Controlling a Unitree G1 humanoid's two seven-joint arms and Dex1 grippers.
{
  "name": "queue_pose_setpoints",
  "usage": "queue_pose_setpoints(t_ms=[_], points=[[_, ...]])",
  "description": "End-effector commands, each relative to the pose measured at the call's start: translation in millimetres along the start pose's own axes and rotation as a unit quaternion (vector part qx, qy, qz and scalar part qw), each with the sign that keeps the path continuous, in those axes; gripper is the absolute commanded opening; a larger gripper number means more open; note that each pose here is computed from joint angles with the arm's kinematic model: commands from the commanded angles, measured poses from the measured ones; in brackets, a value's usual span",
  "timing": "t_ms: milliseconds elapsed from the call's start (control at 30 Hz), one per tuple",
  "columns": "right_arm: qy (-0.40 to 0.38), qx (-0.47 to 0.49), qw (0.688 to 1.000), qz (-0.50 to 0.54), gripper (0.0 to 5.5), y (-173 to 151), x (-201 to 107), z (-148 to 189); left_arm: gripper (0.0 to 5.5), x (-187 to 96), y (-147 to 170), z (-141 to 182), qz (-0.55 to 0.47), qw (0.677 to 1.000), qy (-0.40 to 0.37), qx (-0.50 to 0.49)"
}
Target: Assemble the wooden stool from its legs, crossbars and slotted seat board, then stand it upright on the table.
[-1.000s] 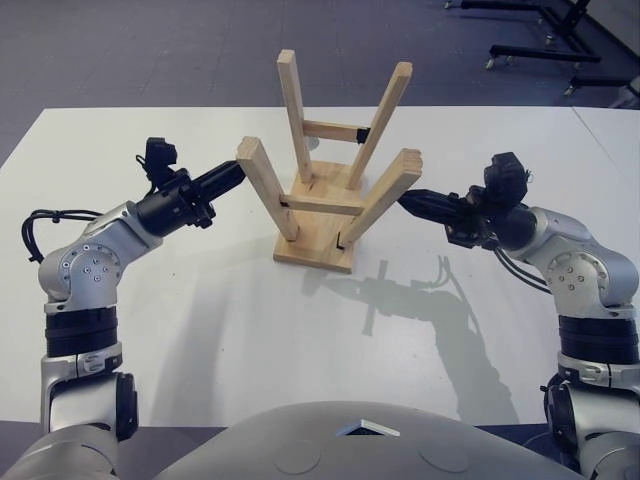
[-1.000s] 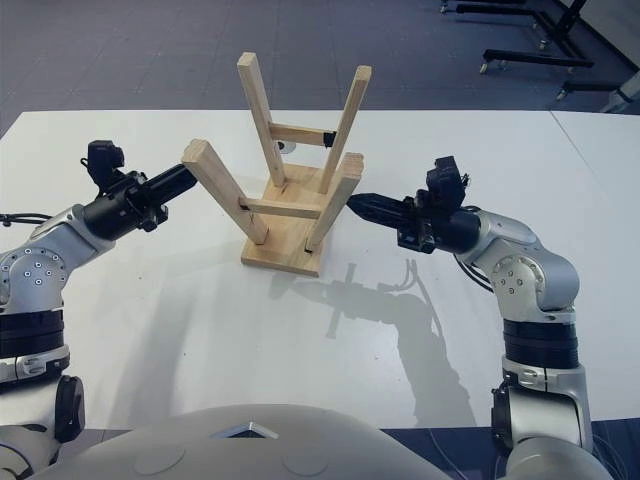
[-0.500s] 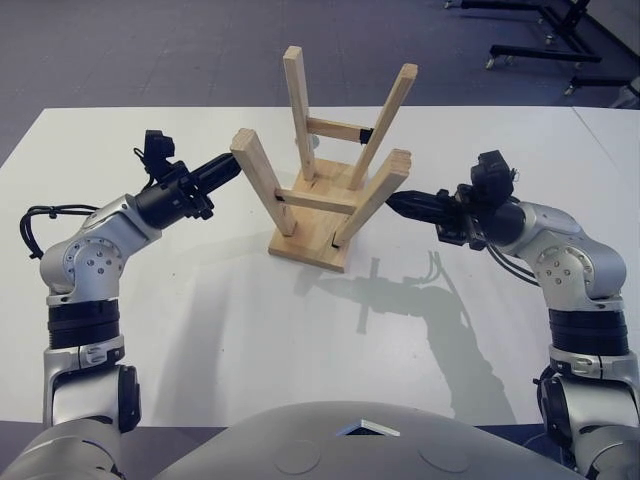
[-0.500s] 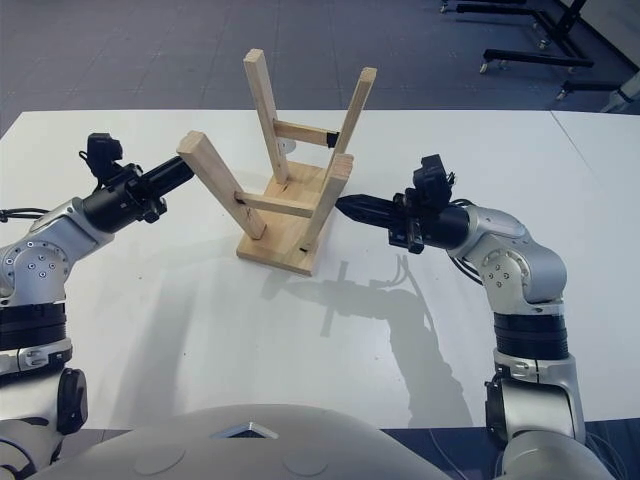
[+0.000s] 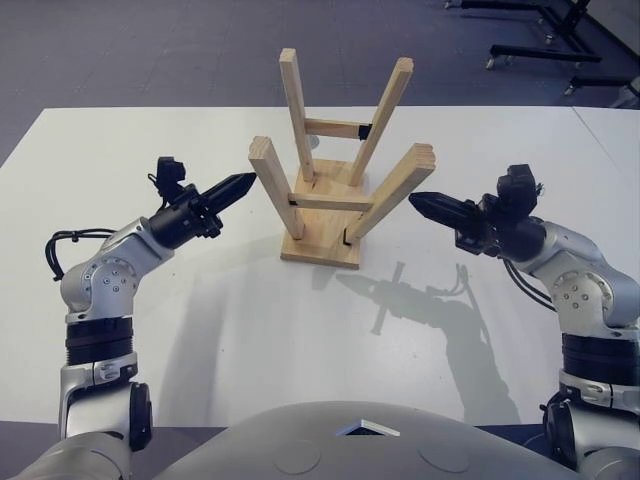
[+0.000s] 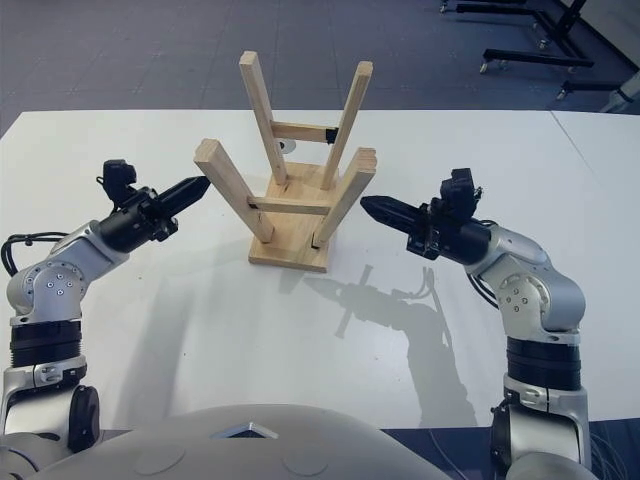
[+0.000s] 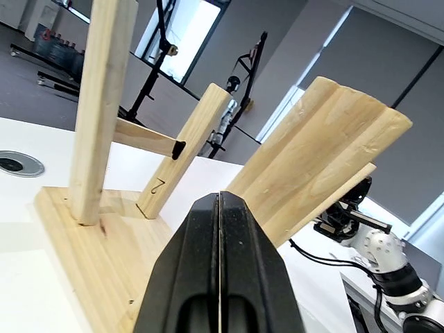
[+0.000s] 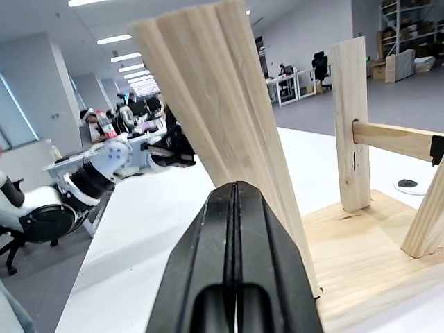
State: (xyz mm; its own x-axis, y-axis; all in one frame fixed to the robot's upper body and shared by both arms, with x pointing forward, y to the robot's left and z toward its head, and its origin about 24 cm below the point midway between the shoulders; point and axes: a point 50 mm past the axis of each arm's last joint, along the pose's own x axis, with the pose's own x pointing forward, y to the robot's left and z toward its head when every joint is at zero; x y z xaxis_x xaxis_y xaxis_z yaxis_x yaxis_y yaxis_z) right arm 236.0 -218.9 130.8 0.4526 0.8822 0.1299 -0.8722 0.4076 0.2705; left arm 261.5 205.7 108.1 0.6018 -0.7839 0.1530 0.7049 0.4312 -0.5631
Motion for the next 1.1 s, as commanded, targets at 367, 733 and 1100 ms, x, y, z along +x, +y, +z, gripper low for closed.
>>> queue_pose_setpoints(t_ms=[367,733,1100], points=[[-0.255,-0.123,0.959,0.017,0.0,57.4,82.4,121.8,0.01,-25.5,47.8,-90.5,0.242,0.964,0.103,0.038],[-0.259,-0.053,0.964,0.002,0.0,39.3,79.9,94.4,0.01,-11.1,51.7,-91.1,0.241,0.965,0.087,0.051],[-0.185,-0.007,0.983,-0.011,0.0,28.8,109.1,16.0,0.01,-7.4,57.7,-82.1,0.235,0.966,0.095,0.053]])
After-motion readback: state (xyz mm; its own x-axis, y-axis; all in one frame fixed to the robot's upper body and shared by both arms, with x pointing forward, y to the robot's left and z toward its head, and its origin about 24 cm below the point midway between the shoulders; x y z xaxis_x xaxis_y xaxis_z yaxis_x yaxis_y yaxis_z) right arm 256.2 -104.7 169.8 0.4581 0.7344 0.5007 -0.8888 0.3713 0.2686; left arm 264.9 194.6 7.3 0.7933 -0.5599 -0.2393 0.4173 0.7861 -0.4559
